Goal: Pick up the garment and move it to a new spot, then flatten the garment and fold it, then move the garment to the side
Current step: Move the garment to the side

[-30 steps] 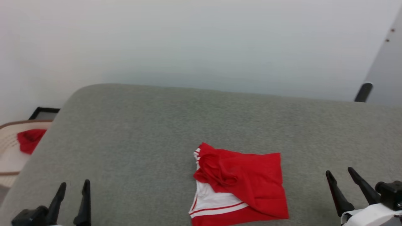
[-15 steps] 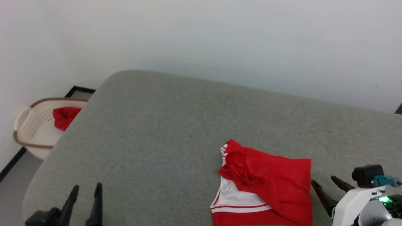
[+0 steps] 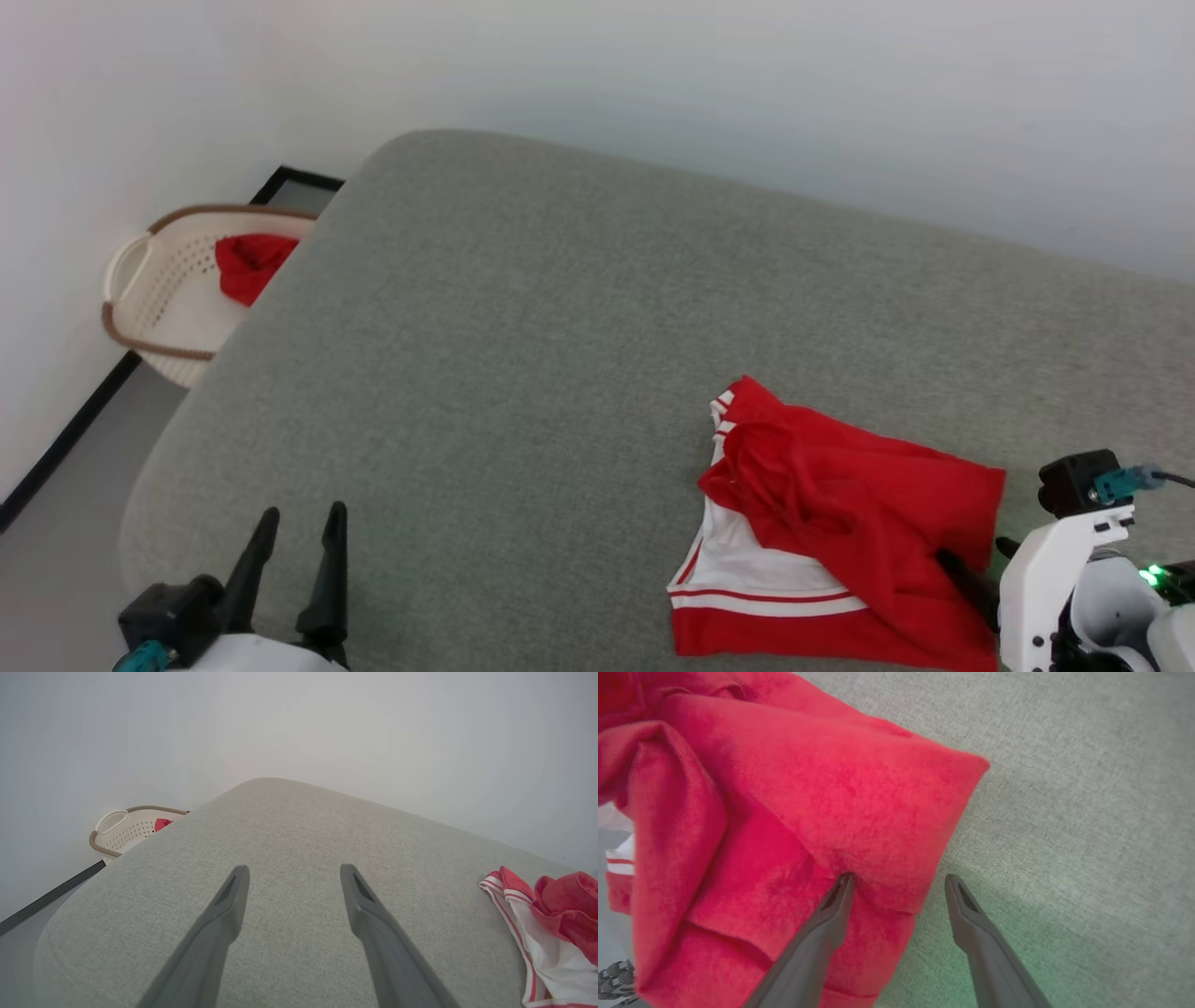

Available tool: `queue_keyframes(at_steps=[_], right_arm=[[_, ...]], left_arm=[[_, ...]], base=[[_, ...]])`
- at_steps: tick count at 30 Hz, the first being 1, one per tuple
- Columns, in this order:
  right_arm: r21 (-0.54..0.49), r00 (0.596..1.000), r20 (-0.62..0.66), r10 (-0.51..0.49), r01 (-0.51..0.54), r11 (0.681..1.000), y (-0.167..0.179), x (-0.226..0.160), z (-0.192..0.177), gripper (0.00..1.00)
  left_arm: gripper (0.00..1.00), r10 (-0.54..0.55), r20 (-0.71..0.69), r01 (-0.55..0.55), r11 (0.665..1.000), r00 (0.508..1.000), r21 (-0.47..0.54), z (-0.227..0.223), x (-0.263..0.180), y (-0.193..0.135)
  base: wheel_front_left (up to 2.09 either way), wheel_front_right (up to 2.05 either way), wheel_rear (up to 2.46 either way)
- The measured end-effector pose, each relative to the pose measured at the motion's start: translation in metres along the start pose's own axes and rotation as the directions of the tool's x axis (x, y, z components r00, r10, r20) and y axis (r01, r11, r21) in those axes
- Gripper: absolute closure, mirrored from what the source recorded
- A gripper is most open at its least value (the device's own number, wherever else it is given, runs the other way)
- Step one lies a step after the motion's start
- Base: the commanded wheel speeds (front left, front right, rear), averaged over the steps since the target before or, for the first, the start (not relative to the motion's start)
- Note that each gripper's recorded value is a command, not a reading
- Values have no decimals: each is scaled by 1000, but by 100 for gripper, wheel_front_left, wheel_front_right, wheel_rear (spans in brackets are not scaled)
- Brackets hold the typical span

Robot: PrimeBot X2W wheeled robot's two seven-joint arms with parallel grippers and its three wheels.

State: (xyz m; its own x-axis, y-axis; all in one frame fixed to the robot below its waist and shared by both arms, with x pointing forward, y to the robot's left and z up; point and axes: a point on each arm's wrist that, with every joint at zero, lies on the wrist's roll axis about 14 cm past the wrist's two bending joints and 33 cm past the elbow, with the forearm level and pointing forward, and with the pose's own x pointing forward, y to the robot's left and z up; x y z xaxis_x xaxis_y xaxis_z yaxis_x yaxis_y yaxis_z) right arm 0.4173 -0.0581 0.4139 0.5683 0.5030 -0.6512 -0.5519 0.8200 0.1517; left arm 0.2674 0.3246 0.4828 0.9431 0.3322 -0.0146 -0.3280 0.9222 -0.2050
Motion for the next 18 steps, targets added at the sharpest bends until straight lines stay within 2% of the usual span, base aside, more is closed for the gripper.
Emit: queue_keyframes(at_steps=[6, 7, 8, 18], right_arm=[[14, 995, -99, 31, -29, 999, 8, 21, -10, 0], [14, 994, -107, 36, -34, 999, 10, 24, -10, 54], [20, 993, -114, 37, -35, 999, 9, 26, -10, 100], [6, 990, -123, 66, -65, 998, 15, 27, 0, 100]], left_arm=[[0, 29, -15, -29, 1000, 999, -6, -4, 0, 5], [0, 33, -15, -33, 999, 999, -6, -4, 0, 6], [0, 35, -15, -36, 999, 999, -6, -3, 1, 6], [0, 51, -14, -51, 999, 999, -19, -4, 3, 8]], base=[[0, 0, 0], [0, 0, 0], [0, 0, 0], [0, 0, 0]])
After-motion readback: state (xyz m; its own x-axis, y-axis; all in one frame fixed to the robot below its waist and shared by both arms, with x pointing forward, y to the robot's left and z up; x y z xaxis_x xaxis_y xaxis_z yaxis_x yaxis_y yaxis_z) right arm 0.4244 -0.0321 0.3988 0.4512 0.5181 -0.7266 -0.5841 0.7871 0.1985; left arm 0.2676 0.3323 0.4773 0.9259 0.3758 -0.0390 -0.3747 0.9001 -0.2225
